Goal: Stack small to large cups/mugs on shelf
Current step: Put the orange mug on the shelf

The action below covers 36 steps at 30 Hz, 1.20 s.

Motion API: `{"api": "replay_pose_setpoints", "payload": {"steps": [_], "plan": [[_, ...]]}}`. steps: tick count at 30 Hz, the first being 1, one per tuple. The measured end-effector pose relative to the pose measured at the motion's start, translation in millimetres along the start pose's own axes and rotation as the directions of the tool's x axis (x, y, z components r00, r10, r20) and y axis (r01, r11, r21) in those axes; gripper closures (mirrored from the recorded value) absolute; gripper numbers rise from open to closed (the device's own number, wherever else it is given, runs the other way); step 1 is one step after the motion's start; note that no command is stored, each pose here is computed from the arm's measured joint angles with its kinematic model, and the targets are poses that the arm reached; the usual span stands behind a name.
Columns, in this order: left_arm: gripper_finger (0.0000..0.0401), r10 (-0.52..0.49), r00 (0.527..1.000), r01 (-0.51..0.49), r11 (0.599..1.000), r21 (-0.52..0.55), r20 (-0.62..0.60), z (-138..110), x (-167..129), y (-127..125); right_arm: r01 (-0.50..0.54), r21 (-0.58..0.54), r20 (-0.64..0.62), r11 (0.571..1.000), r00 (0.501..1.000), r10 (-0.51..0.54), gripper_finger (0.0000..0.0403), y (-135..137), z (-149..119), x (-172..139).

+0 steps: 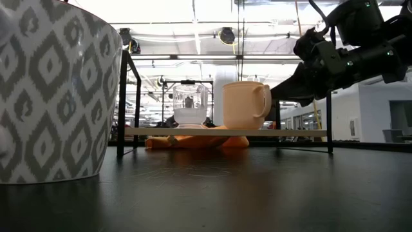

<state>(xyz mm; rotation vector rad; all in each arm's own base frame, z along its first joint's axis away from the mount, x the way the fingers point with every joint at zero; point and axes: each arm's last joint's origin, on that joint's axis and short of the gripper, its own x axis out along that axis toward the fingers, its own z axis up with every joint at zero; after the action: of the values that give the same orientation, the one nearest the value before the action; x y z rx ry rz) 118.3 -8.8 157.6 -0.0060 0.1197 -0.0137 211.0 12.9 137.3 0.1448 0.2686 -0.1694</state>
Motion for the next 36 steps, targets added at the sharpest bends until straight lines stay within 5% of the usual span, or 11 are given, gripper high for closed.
{"api": "replay_pose_setpoints", "payload": {"steps": [36], "plan": [[0.0377, 0.0, 1.0, 0.0, 1.0, -0.016, 0.0, 0.0, 0.0, 0.0, -0.061, -0.049, 0.025, 0.997, 0.998, 0.063, 0.0403, 2.2, 3.4, 0.1]]}}
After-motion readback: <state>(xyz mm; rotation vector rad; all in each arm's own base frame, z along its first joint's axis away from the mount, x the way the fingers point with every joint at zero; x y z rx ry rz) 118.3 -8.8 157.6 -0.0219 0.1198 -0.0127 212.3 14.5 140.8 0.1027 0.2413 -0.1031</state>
